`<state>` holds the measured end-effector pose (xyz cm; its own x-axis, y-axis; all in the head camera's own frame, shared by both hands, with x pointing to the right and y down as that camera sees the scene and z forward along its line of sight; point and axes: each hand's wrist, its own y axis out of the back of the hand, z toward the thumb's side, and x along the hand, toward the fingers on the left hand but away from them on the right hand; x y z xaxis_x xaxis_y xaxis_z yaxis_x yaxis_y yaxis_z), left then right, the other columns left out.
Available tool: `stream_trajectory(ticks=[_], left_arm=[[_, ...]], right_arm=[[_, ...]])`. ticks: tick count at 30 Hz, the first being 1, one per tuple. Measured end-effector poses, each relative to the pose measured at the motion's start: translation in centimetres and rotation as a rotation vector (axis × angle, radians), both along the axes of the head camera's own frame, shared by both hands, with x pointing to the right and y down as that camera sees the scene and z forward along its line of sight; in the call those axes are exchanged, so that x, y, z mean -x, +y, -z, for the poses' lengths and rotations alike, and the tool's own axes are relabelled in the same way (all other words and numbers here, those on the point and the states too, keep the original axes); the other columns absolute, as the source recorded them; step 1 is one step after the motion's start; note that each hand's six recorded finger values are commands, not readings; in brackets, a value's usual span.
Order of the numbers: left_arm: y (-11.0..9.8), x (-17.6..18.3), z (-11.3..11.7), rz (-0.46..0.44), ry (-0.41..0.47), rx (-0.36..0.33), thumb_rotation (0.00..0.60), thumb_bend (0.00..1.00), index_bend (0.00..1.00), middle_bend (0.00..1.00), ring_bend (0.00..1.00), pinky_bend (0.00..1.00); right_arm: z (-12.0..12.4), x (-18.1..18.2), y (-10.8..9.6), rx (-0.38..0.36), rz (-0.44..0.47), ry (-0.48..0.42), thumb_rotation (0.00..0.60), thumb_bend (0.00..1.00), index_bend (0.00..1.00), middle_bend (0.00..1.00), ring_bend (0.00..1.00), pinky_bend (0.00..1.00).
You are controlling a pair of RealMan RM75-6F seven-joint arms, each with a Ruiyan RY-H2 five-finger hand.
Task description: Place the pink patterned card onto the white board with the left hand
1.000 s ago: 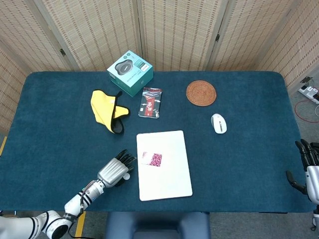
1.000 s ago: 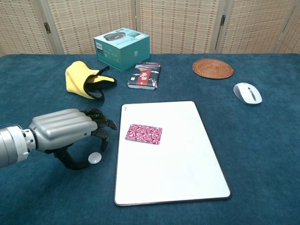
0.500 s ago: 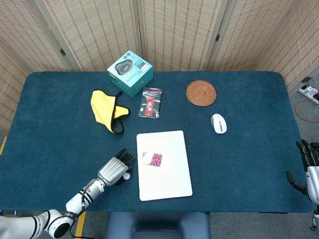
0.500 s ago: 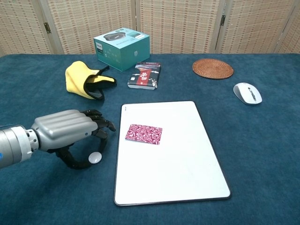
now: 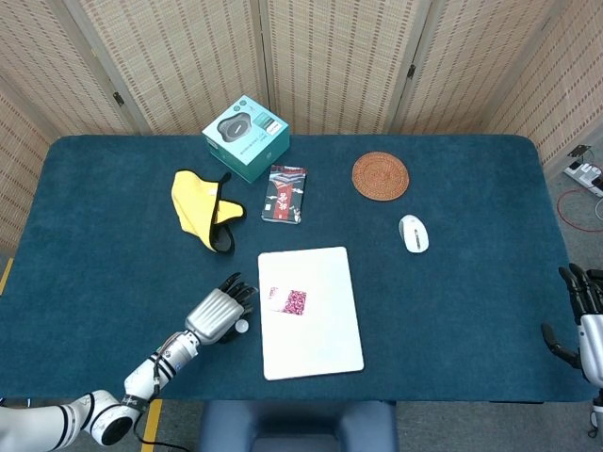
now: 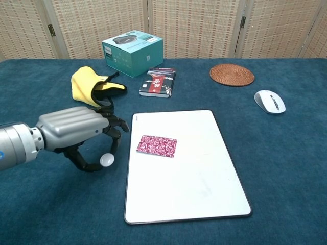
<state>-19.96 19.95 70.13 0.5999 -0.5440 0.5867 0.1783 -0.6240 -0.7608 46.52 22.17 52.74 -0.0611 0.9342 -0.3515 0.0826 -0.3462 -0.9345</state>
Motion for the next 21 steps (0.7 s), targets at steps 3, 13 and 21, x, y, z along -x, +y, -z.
stream_trajectory(ticks=[3,13,21], left_arm=[[-1.3,-1.0,0.5,0.008,0.019,-0.007,0.600,0.35,0.52,0.20,0.17,0.00],[-4.8,-4.7,0.6,0.033,0.019,-0.005,0.600,0.35,0.52,0.20,0.17,0.00],[-5.9,-7.6,-0.7,0.045,-0.017,0.028,0.600,0.35,0.52,0.20,0.16,0.00]], right_arm=[[0.0,0.0,0.1,-0.001,-0.001,-0.003,0.600,0.37,0.04,0.08,0.14,0.11],[0.2,-0.5,0.4,-0.004,-0.018,0.004,0.600,0.37,0.04,0.08,0.14,0.11],[0.3,-1.1,0.6,-0.002,-0.033,0.009,0.600,0.37,0.04,0.08,0.14,0.11]])
